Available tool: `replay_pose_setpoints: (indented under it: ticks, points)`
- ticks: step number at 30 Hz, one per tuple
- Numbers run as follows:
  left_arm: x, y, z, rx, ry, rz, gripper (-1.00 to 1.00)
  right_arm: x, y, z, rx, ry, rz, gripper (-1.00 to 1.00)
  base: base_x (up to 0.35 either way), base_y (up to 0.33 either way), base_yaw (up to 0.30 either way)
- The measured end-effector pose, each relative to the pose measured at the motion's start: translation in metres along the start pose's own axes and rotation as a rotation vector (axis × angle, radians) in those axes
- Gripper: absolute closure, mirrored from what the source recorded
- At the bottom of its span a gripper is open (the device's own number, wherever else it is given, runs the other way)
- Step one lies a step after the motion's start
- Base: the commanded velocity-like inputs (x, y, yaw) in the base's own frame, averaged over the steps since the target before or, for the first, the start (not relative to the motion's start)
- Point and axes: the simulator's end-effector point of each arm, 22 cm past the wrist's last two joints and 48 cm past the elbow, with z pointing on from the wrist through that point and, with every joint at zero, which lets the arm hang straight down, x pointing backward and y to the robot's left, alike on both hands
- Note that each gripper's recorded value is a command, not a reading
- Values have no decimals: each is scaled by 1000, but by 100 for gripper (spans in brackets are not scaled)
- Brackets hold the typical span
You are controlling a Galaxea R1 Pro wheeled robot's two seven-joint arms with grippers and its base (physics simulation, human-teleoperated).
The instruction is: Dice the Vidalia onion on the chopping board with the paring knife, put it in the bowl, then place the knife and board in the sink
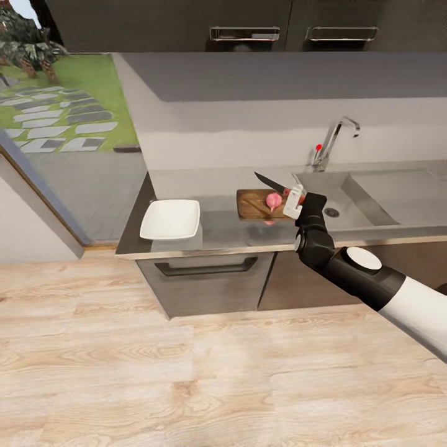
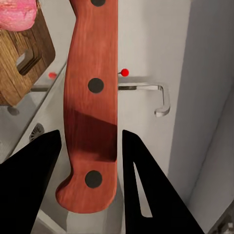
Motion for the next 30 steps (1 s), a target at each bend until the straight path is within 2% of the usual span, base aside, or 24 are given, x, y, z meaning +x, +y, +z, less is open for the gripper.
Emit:
replay_pose_setpoints:
  ticks: [12,22,30]
  points:
    - [1,0,0,0,2,1,-100,6,3,3,-6,16,-5,100,24,-27,0]
    - [4,0,-2,0,12,1,-100,11,18,7,-27,29,-15,100,24,-36,0]
    - [10,2,-4,-4,29,5,-100,12,26,9,-36,31,-19,100,125,86,0]
